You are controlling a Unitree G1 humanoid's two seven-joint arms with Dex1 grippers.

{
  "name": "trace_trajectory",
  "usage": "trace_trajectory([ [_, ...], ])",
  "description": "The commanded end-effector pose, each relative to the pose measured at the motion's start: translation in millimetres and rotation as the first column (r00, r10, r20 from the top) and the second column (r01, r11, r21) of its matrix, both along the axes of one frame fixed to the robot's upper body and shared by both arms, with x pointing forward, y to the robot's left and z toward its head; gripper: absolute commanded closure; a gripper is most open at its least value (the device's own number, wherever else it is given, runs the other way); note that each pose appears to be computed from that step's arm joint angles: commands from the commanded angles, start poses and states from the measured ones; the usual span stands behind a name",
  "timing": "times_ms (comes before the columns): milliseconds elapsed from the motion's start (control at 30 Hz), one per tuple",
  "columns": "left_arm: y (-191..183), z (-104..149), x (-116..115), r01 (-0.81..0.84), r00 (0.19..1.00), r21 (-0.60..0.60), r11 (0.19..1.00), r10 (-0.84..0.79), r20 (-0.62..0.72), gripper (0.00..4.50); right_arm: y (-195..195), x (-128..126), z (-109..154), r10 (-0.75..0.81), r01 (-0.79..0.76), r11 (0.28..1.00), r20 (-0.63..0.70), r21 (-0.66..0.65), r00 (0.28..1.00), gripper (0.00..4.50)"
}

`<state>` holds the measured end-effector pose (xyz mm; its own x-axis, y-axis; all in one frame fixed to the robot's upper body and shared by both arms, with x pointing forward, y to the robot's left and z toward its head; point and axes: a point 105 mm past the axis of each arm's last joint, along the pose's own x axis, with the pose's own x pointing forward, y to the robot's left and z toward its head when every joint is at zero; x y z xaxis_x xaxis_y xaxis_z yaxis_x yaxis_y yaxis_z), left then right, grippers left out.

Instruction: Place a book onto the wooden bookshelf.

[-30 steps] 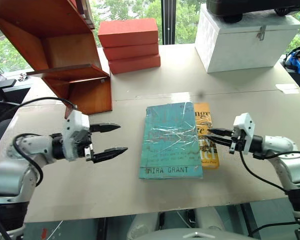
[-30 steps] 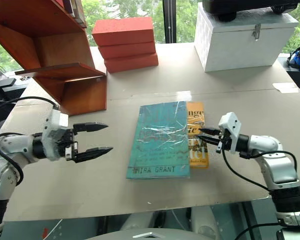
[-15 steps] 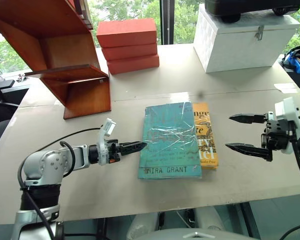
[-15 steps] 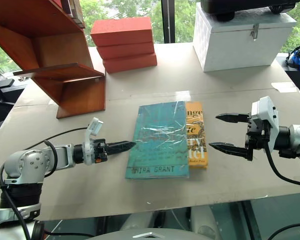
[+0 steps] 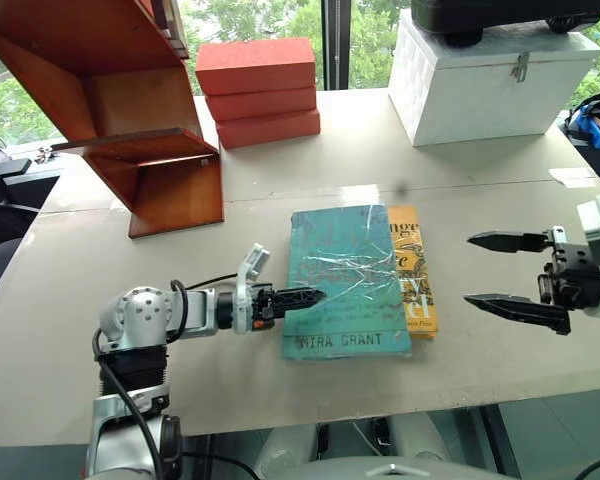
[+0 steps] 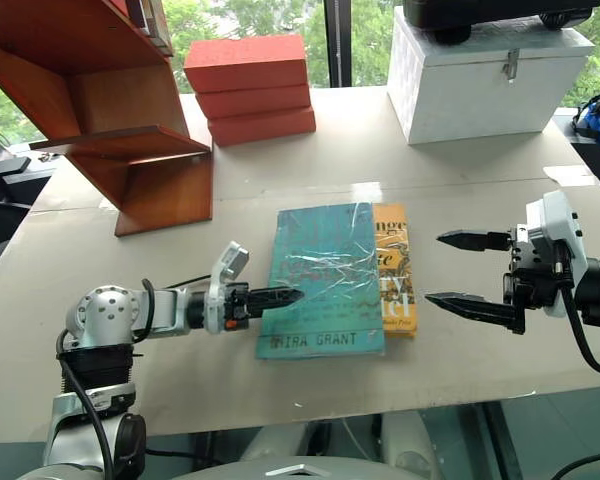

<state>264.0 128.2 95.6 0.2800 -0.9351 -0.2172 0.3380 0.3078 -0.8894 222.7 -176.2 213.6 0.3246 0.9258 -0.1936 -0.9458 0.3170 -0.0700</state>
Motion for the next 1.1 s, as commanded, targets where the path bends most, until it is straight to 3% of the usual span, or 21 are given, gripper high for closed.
trace_trajectory([
  [33, 4, 22, 0, 0.001, 0.997, -0.069, 0.998, 0.004, 0.073, 3.25, -1, -2, 10, 0.002, -0.003, 1.000, 0.040, 0.016, 0.999, 0.00],
  [100, 6, 34, 1, -0.005, 0.992, -0.096, 0.995, 0.017, 0.125, 4.29, -2, 1, 12, -0.008, 0.006, 0.999, 0.044, 0.038, 0.999, 0.00],
  [200, 6, 73, 5, 0.000, 0.944, -0.137, 0.991, 0.045, 0.326, 4.45, -6, 8, 18, -0.037, 0.033, 0.996, 0.053, 0.083, 0.998, 0.00],
  [300, 4, 120, 14, -0.057, 0.719, 0.023, 0.998, 0.025, 0.695, 4.45, -8, 19, 25, -0.073, 0.064, 0.991, 0.077, 0.114, 0.994, 0.00],
  [367, 5, 145, 20, -0.117, 0.578, 0.095, 0.989, -0.010, 0.816, 4.45, -7, 25, 32, -0.084, 0.071, 0.988, 0.093, 0.140, 0.992, 0.00],
  [433, 3, 173, 20, -0.157, 0.383, 0.201, 0.967, -0.128, 0.915, 4.45, -5, 31, 41, -0.095, 0.076, 0.980, 0.101, 0.182, 0.990, 0.00],
  [500, -1, 201, 21, -0.225, 0.187, 0.253, 0.941, -0.213, 0.959, 4.45, -5, 37, 44, -0.101, 0.078, 0.975, 0.107, 0.206, 0.989, 0.00],
  [633, -8, 242, 29, -0.393, -0.099, 0.231, 0.890, -0.291, 0.952, 4.45, -2, 51, 46, -0.119, 0.090, 0.975, 0.137, 0.201, 0.983, 0.00],
  [733, 3, 254, 36, -0.609, -0.260, 0.283, 0.741, -0.523, 0.812, 4.45, 3, 59, 61, -0.117, 0.072, 0.959, 0.153, 0.273, 0.981, 0.00],
  [800, 28, 261, 45, -0.787, -0.267, 0.285, 0.547, -0.719, 0.642, 4.45, 7, 66, 69, -0.116, 0.059, 0.945, 0.161, 0.322, 0.980, 0.00],
  [833, 35, 263, 47, -0.826, -0.258, 0.280, 0.489, -0.770, 0.584, 4.45, 8, 69, 71, -0.117, 0.057, 0.941, 0.163, 0.334, 0.980, 0.00],
  [967, 80, 260, 57, -0.931, -0.107, 0.281, 0.234, -0.909, 0.403, 4.45, 16, 82, 72, -0.144, 0.075, 0.935, 0.180, 0.347, 0.973, 0.00],
  [1100, 111, 262, 60, -0.963, 0.005, 0.256, 0.079, -0.951, 0.310, 4.45, 23, 88, 85, -0.153, 0.065, 0.910, 0.186, 0.409, 0.970, 0.00],
])
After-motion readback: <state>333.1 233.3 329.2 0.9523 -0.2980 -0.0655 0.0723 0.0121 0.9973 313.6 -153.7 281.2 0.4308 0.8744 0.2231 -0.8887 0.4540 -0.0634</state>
